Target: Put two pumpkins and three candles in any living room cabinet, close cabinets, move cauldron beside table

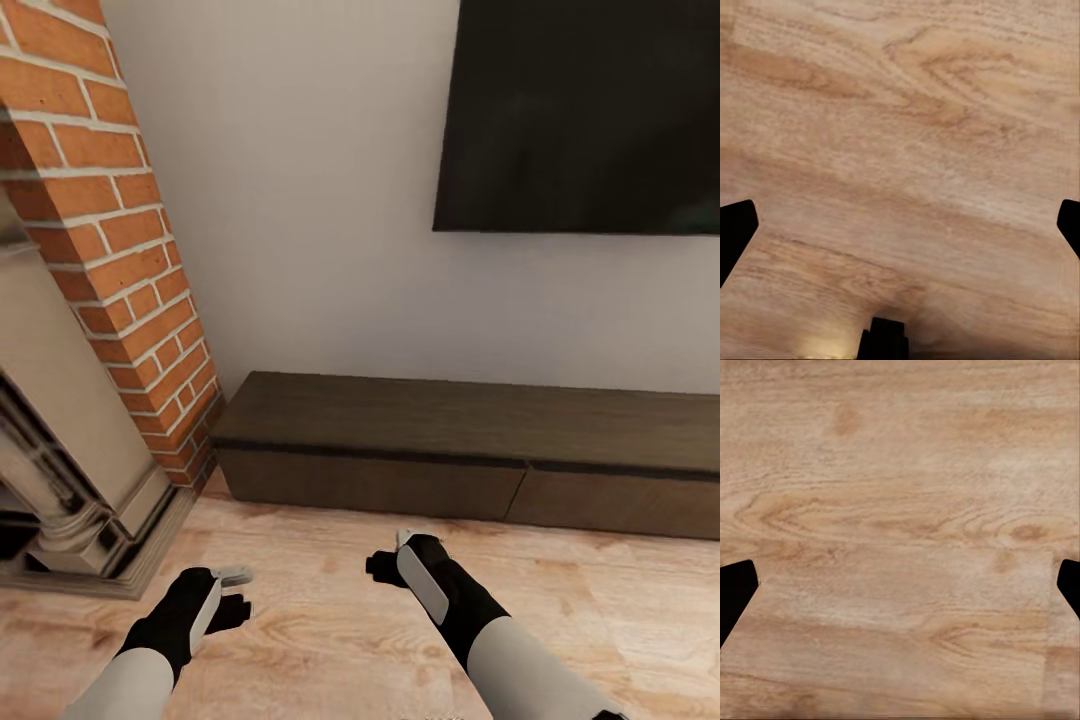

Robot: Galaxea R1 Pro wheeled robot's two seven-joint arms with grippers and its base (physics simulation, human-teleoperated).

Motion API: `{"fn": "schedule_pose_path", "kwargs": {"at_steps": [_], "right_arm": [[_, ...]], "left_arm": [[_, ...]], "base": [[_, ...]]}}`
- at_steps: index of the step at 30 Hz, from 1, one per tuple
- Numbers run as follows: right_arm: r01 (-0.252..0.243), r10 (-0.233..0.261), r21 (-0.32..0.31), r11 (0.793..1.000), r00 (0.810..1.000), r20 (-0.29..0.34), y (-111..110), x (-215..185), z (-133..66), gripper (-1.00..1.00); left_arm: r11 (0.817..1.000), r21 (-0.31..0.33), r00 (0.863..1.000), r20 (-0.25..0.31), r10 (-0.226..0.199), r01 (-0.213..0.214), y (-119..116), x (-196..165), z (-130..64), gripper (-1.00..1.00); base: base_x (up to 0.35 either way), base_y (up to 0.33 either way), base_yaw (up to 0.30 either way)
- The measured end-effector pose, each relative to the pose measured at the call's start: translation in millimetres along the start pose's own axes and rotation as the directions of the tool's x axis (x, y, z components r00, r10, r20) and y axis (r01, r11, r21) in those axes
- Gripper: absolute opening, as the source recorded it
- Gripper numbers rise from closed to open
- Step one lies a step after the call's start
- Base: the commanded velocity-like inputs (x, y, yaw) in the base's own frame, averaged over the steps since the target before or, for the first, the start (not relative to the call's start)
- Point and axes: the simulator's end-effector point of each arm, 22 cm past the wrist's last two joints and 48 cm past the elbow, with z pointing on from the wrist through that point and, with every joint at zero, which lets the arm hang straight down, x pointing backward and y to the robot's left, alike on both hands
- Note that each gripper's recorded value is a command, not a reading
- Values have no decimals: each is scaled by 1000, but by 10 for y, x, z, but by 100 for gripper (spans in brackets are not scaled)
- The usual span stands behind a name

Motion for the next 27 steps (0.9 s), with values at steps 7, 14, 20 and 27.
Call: {"fn": "schedule_pose_path", "kwargs": {"at_steps": [7,14,20,27], "right_arm": [[-1,1,6,1000,1000,-6,10,-50,-107,100],[-2,2,7,1000,1000,-12,28,-98,-213,100],[-2,2,8,1000,1000,-15,46,-142,-304,100],[-3,3,9,1000,1000,-20,67,-190,-409,100]], "left_arm": [[1000,0,1000,-4,1,-1,-3,-39,-124,100],[1000,-1,1000,-9,1,-1,3,-73,-245,100],[1000,-3,1000,-12,2,-2,9,-102,-346,100],[1000,-5,1000,-16,3,-3,24,-134,-463,100]], "base": [[-125,65,272],[-63,5,272],[-6,0,272],[0,0,272]]}}
